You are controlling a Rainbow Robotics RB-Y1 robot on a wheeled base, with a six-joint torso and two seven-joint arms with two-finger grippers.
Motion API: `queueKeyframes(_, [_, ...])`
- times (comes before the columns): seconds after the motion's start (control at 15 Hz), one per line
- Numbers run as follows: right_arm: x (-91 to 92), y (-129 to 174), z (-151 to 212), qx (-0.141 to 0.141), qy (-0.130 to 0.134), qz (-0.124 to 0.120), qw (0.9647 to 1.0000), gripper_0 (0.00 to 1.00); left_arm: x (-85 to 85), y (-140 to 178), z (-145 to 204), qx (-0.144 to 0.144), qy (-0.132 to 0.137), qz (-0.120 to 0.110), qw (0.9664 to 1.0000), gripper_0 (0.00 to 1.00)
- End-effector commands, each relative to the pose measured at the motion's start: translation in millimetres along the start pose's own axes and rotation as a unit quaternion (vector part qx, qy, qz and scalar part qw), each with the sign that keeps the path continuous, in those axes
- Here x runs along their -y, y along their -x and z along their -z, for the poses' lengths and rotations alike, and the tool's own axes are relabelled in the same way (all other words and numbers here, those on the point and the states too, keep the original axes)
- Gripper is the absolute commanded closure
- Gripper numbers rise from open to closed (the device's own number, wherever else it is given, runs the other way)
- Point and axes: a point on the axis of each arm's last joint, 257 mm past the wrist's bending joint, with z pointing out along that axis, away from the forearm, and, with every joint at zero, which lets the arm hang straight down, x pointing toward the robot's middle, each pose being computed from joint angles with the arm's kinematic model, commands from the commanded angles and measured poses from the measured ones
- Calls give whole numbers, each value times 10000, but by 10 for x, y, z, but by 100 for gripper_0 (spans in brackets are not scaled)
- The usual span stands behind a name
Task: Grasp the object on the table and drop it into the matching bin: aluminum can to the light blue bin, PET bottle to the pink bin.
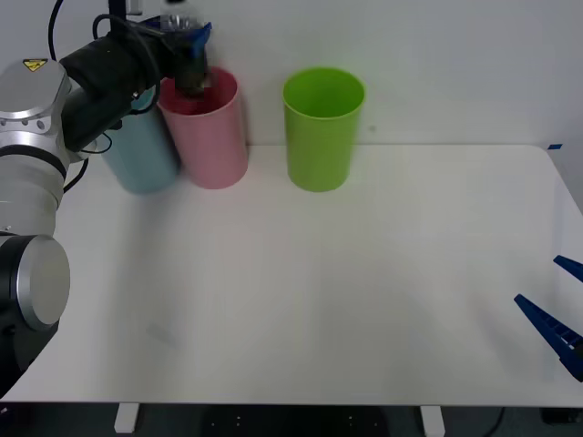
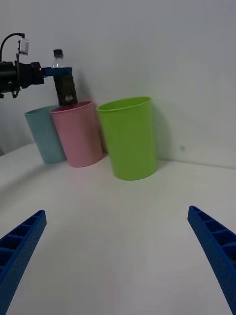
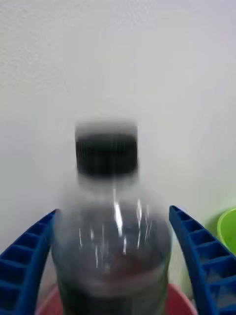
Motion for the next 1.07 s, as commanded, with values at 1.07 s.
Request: queueKeyframes(1.07, [0, 0, 0, 0, 0, 0, 10000, 0, -216, -270, 921, 452, -424, 670, 9958, 0])
